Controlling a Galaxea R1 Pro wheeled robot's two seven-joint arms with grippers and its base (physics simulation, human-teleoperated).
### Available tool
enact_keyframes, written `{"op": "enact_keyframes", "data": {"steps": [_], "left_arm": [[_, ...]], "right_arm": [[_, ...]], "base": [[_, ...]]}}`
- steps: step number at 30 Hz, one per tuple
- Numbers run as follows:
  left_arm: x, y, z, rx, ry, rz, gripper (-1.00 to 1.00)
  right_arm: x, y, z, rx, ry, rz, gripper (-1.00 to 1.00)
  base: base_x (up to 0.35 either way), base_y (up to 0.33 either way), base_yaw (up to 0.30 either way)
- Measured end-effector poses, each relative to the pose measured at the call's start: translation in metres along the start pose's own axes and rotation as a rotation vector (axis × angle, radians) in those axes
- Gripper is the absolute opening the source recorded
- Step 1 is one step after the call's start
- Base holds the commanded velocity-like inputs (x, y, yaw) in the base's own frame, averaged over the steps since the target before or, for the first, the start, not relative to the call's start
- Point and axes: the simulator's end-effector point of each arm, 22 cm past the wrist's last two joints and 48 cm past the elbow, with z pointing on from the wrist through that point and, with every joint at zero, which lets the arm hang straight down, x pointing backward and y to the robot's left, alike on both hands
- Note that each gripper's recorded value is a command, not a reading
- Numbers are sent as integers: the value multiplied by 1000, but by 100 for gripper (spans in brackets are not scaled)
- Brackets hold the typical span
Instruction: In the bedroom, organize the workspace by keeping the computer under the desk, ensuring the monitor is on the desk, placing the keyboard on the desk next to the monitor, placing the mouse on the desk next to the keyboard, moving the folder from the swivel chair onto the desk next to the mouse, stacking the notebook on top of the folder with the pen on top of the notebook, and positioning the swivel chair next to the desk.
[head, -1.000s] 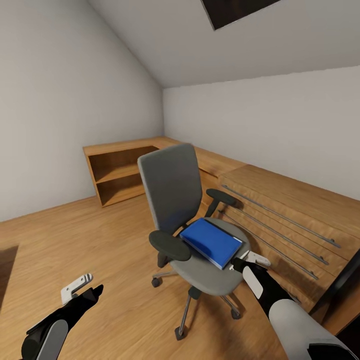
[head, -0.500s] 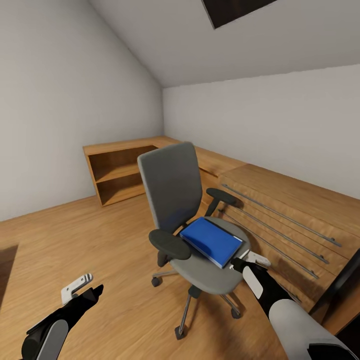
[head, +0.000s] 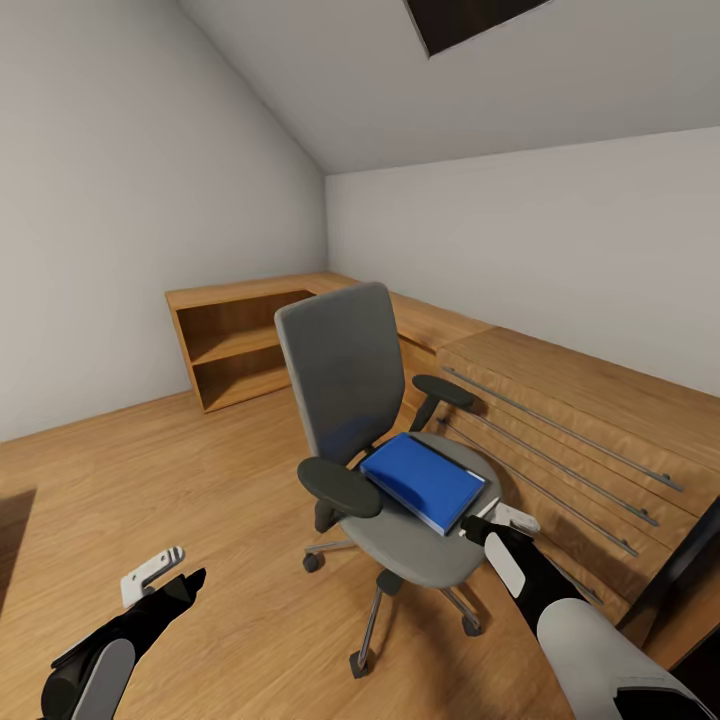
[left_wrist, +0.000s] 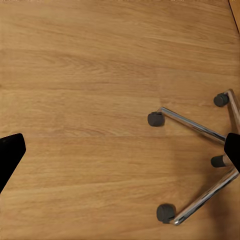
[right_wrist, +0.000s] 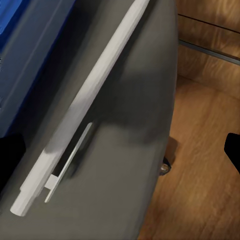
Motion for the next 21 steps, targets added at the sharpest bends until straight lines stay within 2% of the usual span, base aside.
{"op": "enact_keyframes", "data": {"steps": [21], "left_arm": [[0,0,0,0,-1,2,100]], "right_arm": [[0,0,0,0,0,0,100]], "base": [[0,0,0]]}}
